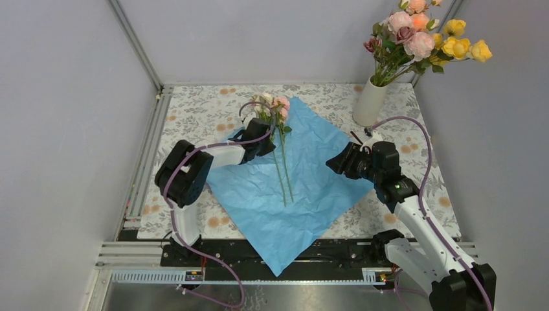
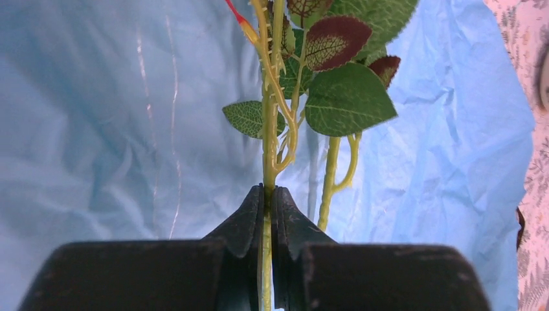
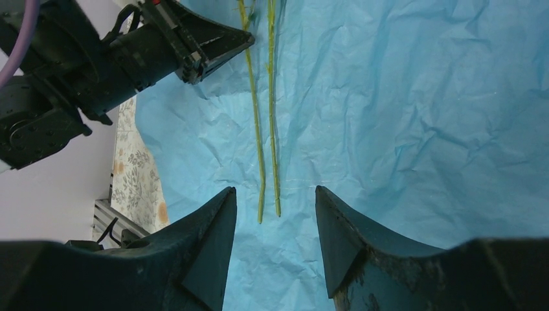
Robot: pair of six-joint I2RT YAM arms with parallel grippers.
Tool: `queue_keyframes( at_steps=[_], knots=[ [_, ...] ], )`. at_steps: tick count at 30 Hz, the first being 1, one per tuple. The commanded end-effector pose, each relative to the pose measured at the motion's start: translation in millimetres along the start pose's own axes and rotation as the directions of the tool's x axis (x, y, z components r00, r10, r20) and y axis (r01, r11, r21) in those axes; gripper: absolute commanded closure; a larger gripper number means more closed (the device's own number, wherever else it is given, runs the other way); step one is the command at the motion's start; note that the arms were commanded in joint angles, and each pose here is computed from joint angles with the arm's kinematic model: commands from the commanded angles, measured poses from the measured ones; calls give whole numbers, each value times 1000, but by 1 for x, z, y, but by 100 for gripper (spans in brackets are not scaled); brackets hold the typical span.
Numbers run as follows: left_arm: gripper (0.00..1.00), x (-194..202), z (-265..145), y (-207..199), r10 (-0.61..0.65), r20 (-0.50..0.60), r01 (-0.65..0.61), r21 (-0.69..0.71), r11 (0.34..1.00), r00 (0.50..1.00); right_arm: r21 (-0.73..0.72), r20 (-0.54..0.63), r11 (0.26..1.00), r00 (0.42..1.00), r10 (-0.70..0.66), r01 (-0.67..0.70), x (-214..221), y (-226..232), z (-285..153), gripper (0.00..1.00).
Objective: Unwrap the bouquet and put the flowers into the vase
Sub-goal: Pick up the fake flower from the wrapping paper.
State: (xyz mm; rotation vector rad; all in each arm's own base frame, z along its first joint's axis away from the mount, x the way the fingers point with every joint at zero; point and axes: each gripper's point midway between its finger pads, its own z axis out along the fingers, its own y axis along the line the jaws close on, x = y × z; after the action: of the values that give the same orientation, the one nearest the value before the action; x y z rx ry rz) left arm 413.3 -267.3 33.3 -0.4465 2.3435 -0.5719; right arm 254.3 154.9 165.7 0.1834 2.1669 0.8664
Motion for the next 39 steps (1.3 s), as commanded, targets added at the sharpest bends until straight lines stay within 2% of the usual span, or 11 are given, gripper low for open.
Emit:
queue_keyframes(
  at_steps=[1, 9, 20, 25, 29, 35, 39],
  knots=[
    [100, -42, -36, -32, -48, 149, 28, 131, 991, 988, -24, 10, 1000, 1000, -5, 5, -1, 6, -4, 45],
    [100, -54, -67, -38, -31, 221, -14, 200, 980, 975, -17, 14, 1000, 1000, -4, 5, 0, 6, -8, 45],
    [100, -70, -152, -70, 15, 318, -145, 388, 910, 948, -101, 20, 995, 1000, 17, -15, -8, 30, -20, 44],
    [100, -54, -198, -93, 66, 286, -219, 545, 809, 956, -218, 18, 975, 999, 42, -37, -15, 59, -31, 43],
    [100, -32, -229, -100, 82, 223, -210, 642, 738, 971, -342, -6, 938, 998, 59, -58, -20, 88, -39, 38],
    [100, 3, -286, -124, 146, 193, -241, 801, 548, 970, -500, -41, 861, 996, 77, -87, -27, 128, -41, 31],
    [100, 22, -311, -135, 186, 193, -259, 844, 469, 963, -606, -41, 792, 998, 57, -70, -30, 165, -47, 27]
  ],
)
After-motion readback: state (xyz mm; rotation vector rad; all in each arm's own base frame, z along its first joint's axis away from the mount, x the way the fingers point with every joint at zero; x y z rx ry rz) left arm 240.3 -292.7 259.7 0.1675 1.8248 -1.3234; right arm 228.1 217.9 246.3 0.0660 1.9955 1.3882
